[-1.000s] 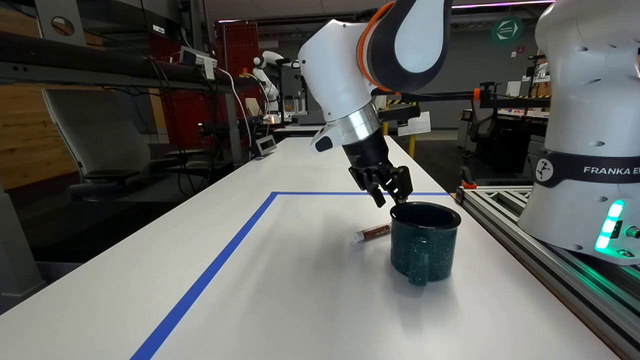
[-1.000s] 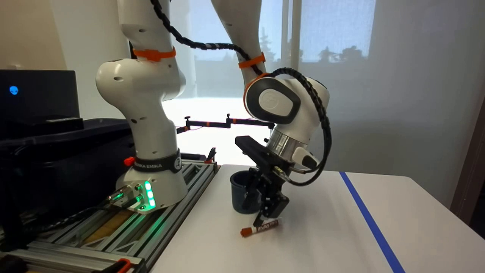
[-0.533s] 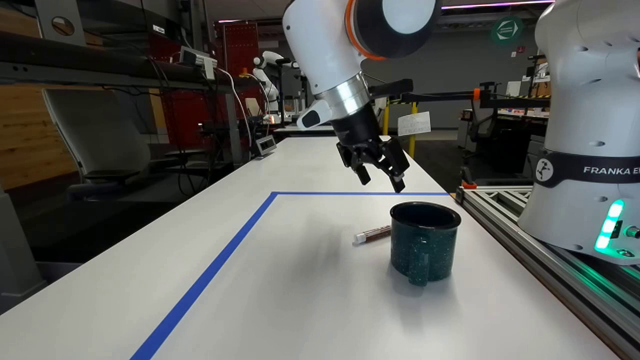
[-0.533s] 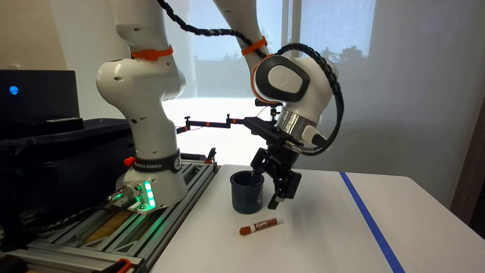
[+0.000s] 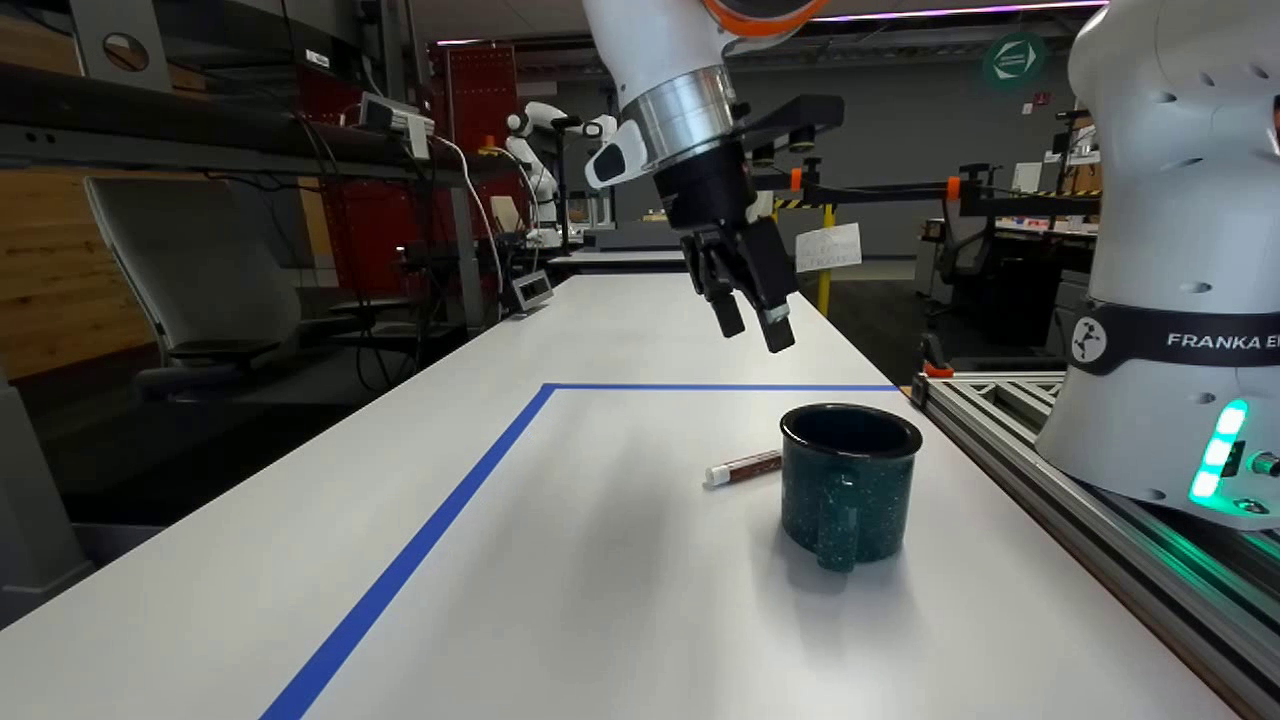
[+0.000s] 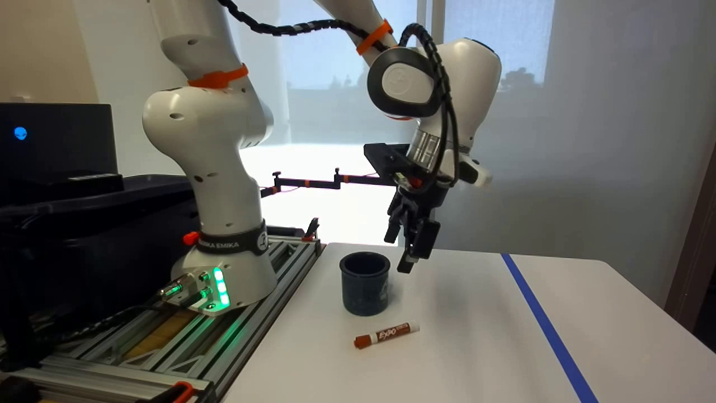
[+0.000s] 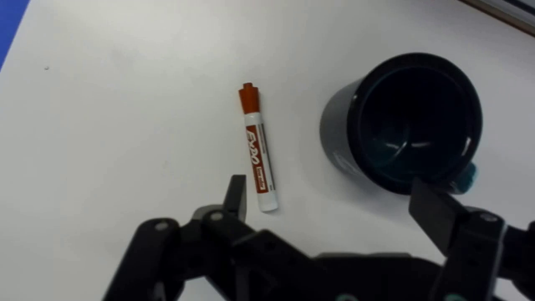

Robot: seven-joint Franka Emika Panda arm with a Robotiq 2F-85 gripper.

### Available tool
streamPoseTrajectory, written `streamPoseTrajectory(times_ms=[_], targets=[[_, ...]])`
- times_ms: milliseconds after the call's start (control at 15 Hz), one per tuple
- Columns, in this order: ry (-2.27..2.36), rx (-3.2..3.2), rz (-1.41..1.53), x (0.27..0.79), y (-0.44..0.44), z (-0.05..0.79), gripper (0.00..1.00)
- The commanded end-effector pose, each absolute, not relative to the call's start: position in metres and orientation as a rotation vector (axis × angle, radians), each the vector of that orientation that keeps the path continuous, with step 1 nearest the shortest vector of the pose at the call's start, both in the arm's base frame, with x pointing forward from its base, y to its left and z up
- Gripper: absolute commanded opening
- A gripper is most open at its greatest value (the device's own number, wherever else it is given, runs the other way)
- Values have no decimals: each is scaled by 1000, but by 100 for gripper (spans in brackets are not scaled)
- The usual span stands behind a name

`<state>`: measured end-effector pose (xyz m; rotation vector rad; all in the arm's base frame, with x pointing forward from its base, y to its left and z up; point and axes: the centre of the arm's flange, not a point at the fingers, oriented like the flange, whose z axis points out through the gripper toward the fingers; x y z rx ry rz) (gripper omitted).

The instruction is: Remove the marker from the cup and place it on the table

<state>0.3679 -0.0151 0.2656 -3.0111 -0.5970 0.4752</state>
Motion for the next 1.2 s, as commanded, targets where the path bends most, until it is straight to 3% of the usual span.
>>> streamPoseTrajectory(times_ms=[0, 533, 667, 733, 1133], targets=[[-346, -3001, 325, 347, -7, 286, 100], [-377, -3163, -233, 359, -7, 302, 100], [-394, -3237, -250, 364, -3, 305, 100], [-405, -3172, -205, 398, -10, 314, 100], [-408, -3208, -225, 400, -7, 314, 100]])
